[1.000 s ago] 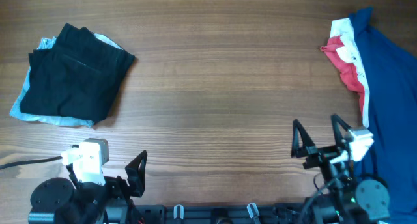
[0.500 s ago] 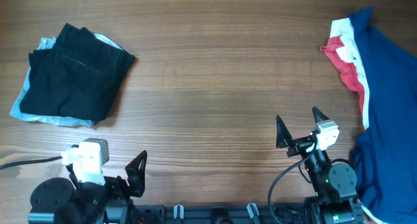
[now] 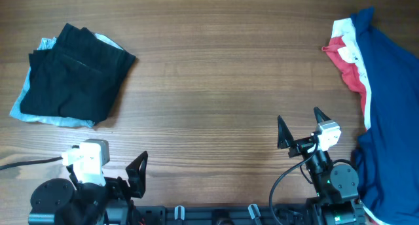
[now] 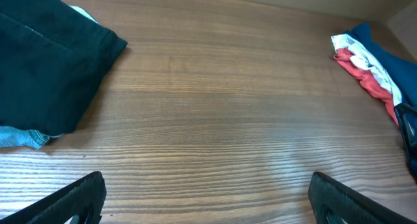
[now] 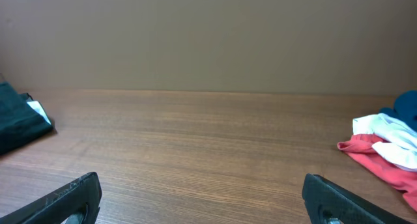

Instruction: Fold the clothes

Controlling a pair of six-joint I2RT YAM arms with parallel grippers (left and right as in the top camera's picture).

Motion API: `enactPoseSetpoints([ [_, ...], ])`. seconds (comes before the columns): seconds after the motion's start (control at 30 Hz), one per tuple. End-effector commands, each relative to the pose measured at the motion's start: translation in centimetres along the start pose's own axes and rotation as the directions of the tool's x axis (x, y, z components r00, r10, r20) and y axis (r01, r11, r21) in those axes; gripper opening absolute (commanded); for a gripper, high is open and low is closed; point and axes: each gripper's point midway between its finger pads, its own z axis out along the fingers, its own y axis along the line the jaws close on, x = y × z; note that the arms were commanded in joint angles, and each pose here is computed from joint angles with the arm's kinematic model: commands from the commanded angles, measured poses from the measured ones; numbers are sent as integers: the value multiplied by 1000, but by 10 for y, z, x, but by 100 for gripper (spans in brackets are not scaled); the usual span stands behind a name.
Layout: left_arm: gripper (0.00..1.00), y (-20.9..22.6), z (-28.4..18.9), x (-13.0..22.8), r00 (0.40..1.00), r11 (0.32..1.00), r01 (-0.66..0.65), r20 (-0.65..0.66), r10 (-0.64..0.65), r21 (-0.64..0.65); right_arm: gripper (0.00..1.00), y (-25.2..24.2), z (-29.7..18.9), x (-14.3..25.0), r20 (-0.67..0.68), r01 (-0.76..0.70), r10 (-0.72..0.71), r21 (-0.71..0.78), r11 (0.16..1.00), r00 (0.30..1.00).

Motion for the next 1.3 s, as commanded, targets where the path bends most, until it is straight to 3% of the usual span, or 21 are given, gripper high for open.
enactPoseSetpoints([
  [0.0,100,1,0,0,1000,1000,5,4,-5,-4,100,3,-1,-7,26,20,-20,-19,1000,999],
  [0.27,100,1,0,4,1000,1000,8,-9,-8,-7,100,3,-1,-7,26,21,-20,-19,1000,999],
  [0.43,100,22,0,5,999,991,51,10,-50,-124,100,3,-1,-7,26,20,-20,-19,1000,999],
  [0.77,100,52,57,11,968,990,29,252,7,-139,100,3,-1,-7,26,20,-20,-19,1000,999],
  [1.0,100,60,109,14,906,997,-39,418,63,-65,100,3,-1,-7,26,21,-20,-19,1000,999],
  [1.27,100,73,120,-2,797,991,-52,593,116,-124,100,3,-1,-7,26,21,-21,-19,1000,999],
])
